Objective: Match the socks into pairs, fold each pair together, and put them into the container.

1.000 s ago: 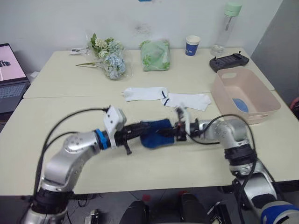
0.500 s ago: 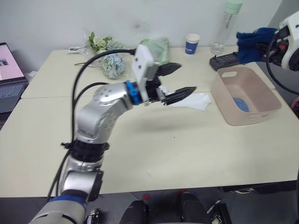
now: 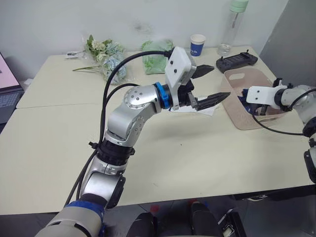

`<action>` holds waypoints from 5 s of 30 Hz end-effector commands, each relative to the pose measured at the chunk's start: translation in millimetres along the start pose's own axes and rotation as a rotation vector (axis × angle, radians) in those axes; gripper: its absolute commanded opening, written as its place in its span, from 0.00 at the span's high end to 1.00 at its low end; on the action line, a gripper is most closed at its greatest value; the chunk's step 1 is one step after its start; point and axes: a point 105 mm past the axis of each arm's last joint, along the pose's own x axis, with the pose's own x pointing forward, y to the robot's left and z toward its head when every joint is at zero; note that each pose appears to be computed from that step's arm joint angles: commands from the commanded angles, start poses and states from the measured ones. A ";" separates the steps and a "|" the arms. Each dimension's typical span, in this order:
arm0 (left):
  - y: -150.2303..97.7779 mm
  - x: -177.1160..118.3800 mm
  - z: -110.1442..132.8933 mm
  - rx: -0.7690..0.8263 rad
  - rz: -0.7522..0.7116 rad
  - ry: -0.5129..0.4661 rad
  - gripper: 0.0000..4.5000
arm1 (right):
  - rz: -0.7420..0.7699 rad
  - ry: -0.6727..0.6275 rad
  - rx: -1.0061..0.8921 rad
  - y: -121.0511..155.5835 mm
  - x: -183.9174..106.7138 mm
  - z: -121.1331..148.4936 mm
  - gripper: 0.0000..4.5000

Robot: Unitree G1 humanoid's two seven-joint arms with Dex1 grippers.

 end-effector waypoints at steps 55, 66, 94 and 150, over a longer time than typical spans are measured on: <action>19.9 -52.3 -6.7 0.034 0.202 0.054 0.00 | -0.261 -0.087 0.217 -100.1 -67.4 18.9 0.80; 46.1 -177.7 -61.6 0.034 0.678 0.304 0.00 | -0.224 -0.701 0.671 -52.4 -22.8 125.5 0.01; 129.3 -187.4 -164.1 -0.231 0.999 0.342 0.00 | -0.210 -0.678 0.807 90.2 6.4 170.7 0.01; -50.4 -230.0 -123.7 -0.503 0.665 0.390 0.99 | 0.274 -0.926 0.738 119.1 -19.9 209.0 0.00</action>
